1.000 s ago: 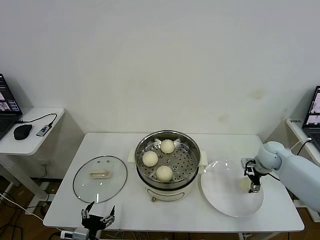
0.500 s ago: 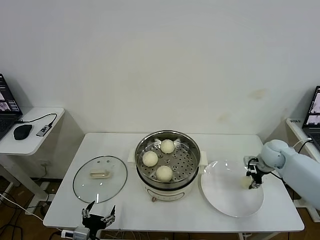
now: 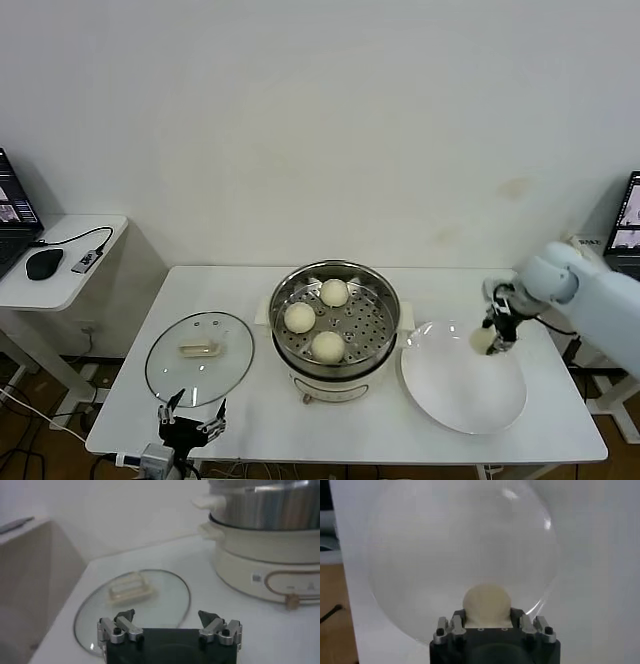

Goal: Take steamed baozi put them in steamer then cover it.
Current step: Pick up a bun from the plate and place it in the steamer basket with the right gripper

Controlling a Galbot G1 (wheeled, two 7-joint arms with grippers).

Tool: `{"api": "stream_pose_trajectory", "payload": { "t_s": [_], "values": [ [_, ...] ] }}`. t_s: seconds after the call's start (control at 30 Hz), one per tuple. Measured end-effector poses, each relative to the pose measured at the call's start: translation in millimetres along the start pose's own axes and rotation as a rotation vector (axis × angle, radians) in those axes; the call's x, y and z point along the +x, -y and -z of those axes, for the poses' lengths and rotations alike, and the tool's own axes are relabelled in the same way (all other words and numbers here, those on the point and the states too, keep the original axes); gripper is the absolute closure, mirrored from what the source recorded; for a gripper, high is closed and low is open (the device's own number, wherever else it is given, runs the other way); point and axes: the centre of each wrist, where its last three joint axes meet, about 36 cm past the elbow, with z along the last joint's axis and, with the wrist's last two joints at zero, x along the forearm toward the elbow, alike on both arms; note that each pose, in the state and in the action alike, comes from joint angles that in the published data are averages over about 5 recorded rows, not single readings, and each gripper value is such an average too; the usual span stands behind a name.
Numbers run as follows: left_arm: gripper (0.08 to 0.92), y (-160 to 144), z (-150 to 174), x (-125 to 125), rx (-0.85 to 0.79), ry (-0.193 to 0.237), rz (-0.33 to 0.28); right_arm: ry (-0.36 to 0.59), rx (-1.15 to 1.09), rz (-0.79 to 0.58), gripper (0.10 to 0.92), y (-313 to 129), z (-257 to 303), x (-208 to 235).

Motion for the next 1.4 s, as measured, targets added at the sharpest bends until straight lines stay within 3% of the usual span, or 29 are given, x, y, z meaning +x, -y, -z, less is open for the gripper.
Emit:
{"api": "stream_pose_trajectory", "payload": {
  "t_s": [0.33,0.67,0.97,1.4],
  "values": [
    [0.177,-3,11,2,-0.035,0.027,0.012,0.074,0.039,-0.001,0.469,37,81,79],
    [0.177,-6,16,4,-0.051,0.025,0.009,0.090,0.076,0.025,0.467,52,161,109],
    [0.177,-5,21,3,-0.052,0.041,0.004,0.084,0.109,0.049,0.470,49,221,98],
    [0.177,-7,24,1,-0.046,0.049,0.007,0.043,0.132,0.081,0.471,38,259,39]
  ]
}}
